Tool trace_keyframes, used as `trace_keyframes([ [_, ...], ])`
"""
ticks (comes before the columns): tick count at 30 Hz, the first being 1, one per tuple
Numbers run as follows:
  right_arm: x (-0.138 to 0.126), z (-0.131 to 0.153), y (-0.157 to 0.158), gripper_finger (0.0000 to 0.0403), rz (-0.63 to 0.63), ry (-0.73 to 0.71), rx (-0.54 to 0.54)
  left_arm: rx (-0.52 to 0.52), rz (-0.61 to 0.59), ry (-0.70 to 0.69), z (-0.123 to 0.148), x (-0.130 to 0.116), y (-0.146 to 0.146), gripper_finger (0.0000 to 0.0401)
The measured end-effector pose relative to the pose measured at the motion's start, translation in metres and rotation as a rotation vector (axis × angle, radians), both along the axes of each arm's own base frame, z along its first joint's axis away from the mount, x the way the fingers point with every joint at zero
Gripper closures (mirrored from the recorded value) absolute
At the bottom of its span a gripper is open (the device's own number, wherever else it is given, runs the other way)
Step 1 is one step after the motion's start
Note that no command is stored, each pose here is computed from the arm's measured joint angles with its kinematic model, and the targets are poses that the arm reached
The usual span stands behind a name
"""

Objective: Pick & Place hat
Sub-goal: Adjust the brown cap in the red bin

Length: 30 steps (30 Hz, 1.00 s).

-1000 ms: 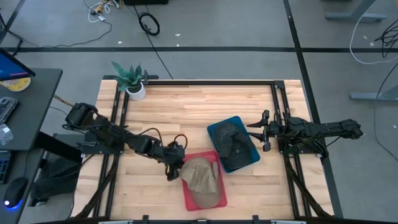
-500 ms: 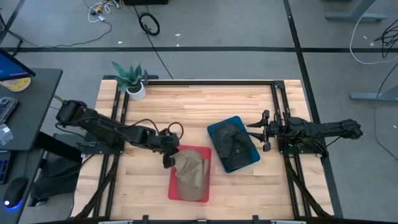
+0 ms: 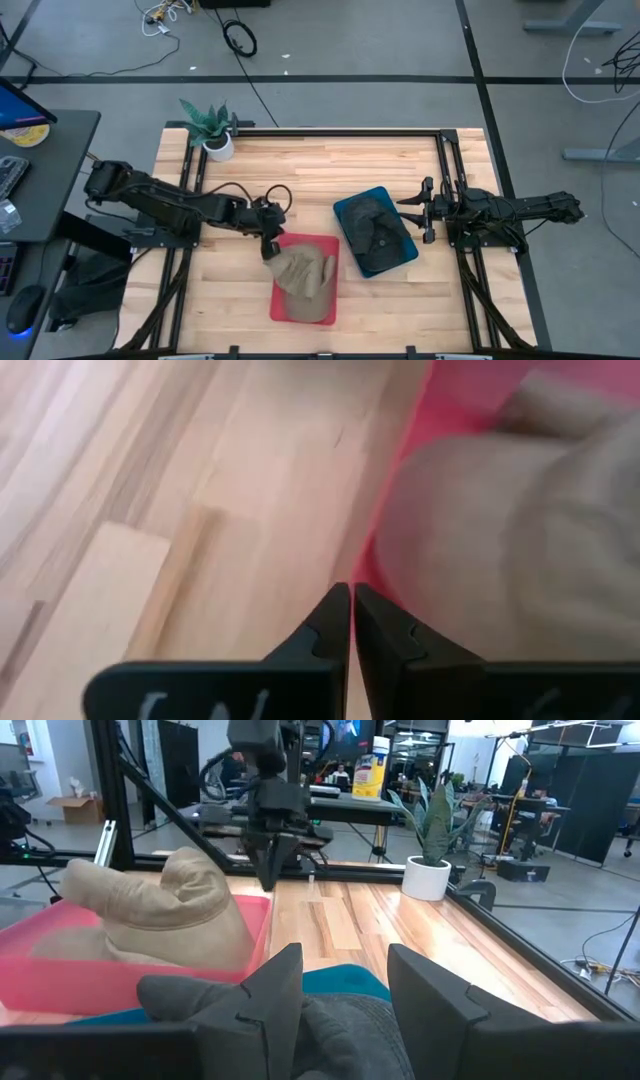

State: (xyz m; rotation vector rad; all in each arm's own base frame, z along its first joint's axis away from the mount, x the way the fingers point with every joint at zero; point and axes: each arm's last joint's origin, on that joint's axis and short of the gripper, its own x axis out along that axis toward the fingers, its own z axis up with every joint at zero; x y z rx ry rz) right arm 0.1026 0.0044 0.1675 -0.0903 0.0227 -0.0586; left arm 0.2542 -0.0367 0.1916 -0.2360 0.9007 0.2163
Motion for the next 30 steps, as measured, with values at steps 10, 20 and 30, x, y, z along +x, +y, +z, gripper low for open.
trace_keyframes([
  [10,0.000,0.001,0.000,0.0247,-0.001,-0.006,0.000,-0.110,-0.150,-0.099,0.032,-0.021,-0.019,0.0383],
  [20,0.000,0.001,0.000,0.0247,0.000,-0.007,0.001,0.203,-0.437,-0.194,0.060,-0.036,-0.060,0.0383],
  [30,0.000,0.001,0.000,0.0247,-0.001,-0.007,0.001,0.646,-0.713,-0.077,0.065,-0.047,-0.127,0.0383],
])
